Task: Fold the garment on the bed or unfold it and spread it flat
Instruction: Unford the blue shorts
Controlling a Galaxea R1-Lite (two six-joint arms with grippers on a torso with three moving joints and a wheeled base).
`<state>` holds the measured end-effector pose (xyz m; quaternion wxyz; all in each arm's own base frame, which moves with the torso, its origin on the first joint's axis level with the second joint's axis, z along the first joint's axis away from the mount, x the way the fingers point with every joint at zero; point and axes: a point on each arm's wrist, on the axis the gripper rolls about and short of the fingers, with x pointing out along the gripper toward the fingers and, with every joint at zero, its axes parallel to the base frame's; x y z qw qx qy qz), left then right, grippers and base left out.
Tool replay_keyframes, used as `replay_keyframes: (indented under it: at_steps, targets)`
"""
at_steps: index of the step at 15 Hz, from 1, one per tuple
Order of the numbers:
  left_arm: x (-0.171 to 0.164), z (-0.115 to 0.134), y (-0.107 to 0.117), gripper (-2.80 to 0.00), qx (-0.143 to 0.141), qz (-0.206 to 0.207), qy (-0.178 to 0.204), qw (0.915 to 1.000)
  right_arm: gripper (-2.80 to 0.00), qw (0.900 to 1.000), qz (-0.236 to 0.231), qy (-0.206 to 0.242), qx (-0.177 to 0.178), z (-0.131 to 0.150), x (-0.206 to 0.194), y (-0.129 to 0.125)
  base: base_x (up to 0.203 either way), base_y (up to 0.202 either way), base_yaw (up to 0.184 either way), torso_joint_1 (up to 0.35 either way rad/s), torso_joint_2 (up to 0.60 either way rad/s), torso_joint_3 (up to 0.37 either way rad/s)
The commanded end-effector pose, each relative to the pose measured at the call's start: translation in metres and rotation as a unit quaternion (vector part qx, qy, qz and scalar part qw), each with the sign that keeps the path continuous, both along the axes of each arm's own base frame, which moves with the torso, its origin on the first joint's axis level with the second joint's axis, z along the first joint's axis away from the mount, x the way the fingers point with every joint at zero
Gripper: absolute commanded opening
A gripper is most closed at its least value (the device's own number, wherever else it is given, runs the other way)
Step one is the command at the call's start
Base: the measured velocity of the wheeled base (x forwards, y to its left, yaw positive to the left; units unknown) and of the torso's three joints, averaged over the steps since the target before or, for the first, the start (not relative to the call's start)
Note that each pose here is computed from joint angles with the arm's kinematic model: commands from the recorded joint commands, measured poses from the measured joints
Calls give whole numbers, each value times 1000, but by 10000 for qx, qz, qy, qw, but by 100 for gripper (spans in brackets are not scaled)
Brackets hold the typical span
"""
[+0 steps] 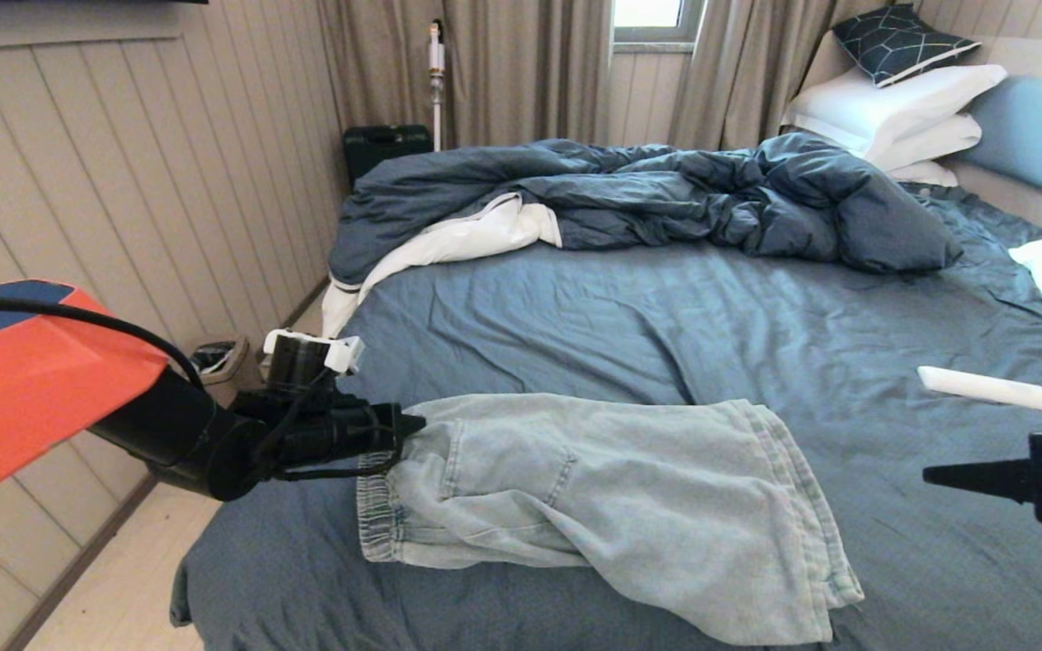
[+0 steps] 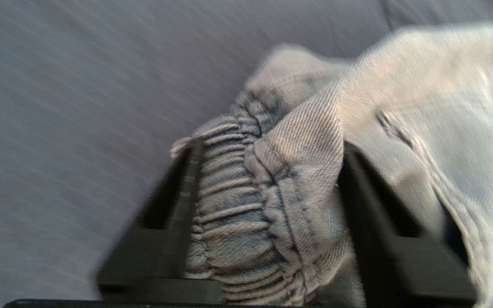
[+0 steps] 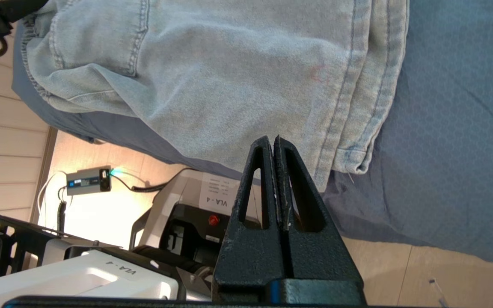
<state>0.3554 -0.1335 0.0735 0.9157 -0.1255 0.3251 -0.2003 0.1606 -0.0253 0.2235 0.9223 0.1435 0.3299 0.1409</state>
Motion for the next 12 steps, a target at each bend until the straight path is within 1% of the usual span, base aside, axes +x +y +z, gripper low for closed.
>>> replay_keyframes:
  at_steps: [1,3,6,8,12]
  targets:
    - [-3,-1,1,-280,-57,-88,49,9999,-280,10000,10,70,25,-3,4,-1,0,0,0,0,0,0]
    - [-2,1,0,-280,-81,-86,0,9999,-280,10000,-30,64,21,-7,16,-4,0,0,0,0,0,0]
    - [1,6,-1,-280,-121,-75,-174,9997,-280,9996,-99,262,69,-25,55,-15,0,0,0,0,0,0]
    - [2,5,-1,-280,-128,-75,-193,9997,-280,9994,-117,326,82,-34,81,-20,0,0,0,0,0,0]
    - [4,5,-2,-280,-143,-71,-214,9996,-280,9991,-142,393,118,-42,127,-30,0,0,0,0,0,0]
